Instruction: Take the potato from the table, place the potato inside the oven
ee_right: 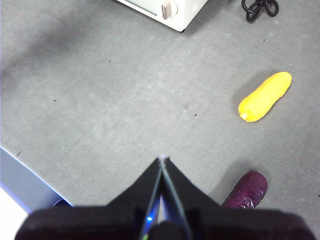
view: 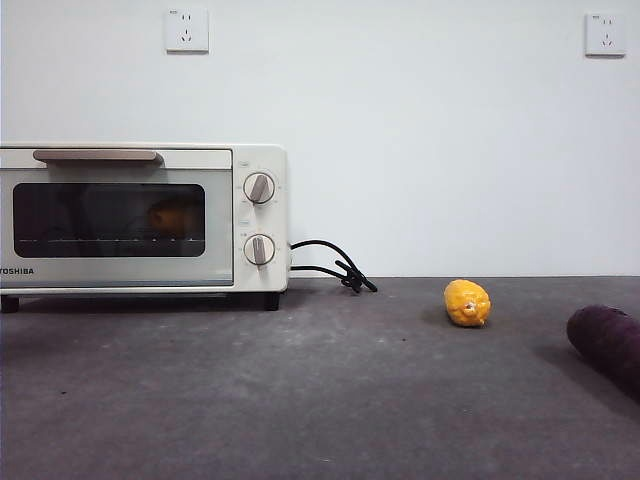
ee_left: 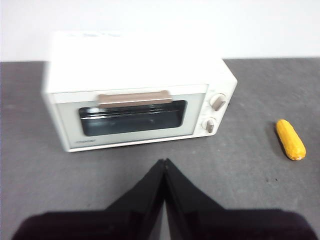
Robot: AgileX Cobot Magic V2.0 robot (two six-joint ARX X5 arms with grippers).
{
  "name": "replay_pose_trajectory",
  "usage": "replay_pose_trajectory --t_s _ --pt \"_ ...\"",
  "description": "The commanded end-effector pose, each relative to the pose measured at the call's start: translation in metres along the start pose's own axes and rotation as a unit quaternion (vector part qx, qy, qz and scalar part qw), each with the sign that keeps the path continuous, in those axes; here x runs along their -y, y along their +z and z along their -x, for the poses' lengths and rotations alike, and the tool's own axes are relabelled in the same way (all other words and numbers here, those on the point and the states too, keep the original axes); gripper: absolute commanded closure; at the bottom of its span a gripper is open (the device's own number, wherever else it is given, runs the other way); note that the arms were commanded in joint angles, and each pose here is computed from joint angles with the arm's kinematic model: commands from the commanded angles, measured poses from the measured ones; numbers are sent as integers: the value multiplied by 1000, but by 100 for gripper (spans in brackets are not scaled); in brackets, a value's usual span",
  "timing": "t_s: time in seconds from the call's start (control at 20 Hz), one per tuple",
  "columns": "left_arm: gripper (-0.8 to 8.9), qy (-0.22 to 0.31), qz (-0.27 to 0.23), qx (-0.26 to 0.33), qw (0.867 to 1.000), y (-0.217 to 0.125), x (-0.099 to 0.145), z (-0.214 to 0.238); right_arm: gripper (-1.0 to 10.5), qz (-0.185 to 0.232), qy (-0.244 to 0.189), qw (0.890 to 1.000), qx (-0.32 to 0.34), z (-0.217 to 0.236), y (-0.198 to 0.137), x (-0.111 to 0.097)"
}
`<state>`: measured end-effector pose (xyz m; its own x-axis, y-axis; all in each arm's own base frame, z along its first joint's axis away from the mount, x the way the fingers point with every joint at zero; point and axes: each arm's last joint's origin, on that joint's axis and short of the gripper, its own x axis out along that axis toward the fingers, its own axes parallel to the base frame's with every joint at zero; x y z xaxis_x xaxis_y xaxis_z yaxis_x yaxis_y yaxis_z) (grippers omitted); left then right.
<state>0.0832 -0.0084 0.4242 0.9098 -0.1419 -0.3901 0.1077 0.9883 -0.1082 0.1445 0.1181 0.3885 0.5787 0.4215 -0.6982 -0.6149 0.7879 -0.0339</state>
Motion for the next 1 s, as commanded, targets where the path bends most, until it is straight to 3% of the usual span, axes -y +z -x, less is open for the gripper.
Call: replay_pose_trajectory --t_s 0.05,0.4,0.6,0.75,0.85,1.0 --pt "818 0 -6 12 1000 -11 1 24 946 -5 0 1000 -6 -4 -1 0" --pt "818 -18 -6 10 1000 -14 2 28 946 -5 0 1000 -6 -4 -1 0" --pt "818 -3 -72 -12 997 -5 0 5 946 -5 0 1000 -6 -4 -1 0" --pt "818 -6 -151 34 988 -1 -1 -15 946 -5 0 1000 -6 -4 -1 0" --pt "818 0 -167 83 982 -15 -3 -30 946 -5 0 1000 -6 -4 -1 0" --pt "818 4 -171 134 976 -62 -9 -53 946 -5 0 1000 -6 -4 -1 0"
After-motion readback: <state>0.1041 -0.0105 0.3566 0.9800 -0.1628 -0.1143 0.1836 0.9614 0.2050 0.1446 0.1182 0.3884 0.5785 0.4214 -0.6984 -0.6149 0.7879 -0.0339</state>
